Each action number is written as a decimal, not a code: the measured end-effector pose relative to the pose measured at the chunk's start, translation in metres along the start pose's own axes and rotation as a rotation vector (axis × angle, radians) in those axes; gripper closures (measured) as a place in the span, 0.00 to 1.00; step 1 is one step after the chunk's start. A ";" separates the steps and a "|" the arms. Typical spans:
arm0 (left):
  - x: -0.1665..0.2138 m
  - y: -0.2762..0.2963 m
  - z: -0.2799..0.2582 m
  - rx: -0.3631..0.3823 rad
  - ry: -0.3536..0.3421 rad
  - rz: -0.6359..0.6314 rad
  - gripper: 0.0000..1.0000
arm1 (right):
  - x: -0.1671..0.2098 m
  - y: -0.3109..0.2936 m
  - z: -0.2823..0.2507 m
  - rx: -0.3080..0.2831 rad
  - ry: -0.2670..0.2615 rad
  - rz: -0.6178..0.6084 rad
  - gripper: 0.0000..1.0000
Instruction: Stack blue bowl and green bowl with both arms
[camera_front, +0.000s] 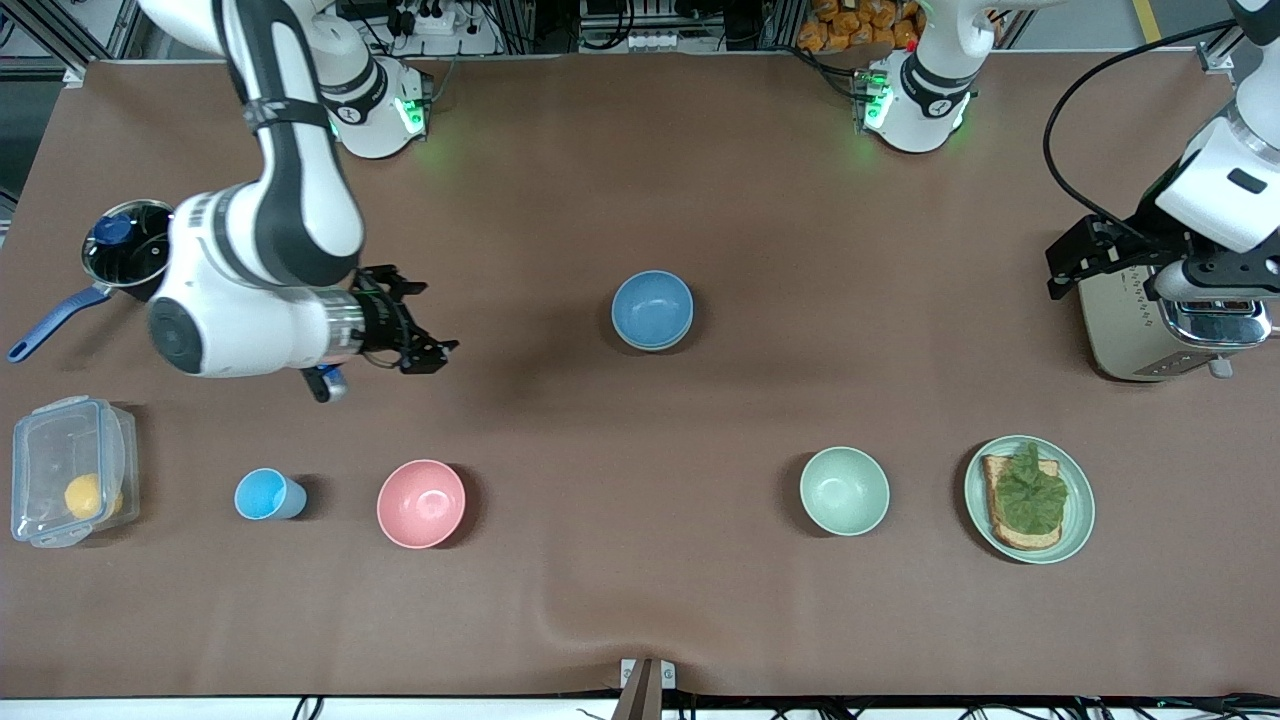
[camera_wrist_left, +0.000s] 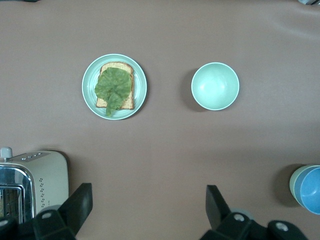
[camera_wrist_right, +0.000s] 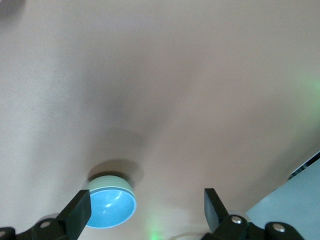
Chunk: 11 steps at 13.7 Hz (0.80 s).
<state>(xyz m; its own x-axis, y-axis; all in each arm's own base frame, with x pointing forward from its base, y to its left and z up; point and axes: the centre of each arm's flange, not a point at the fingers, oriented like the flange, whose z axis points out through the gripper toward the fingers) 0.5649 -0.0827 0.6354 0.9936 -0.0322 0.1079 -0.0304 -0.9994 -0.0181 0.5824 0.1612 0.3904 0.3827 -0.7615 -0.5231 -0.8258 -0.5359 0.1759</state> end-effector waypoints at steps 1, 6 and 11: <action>-0.001 -0.002 -0.002 0.001 -0.003 -0.004 0.00 | 0.010 0.010 -0.016 -0.006 0.005 -0.040 0.00; -0.005 0.003 -0.008 0.001 0.002 0.008 0.00 | 0.086 0.081 -0.111 -0.074 0.047 -0.255 0.00; -0.009 -0.002 -0.015 0.002 0.008 0.000 0.00 | 0.133 0.129 -0.162 -0.081 0.104 -0.449 0.00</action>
<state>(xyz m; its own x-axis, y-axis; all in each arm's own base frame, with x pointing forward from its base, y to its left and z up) 0.5544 -0.0808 0.6492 0.9927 -0.0322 0.1158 -0.0301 -0.9994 -0.0196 0.5939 -0.0682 0.4790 0.7378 -0.4777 -0.4769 -0.5352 -0.8445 0.0179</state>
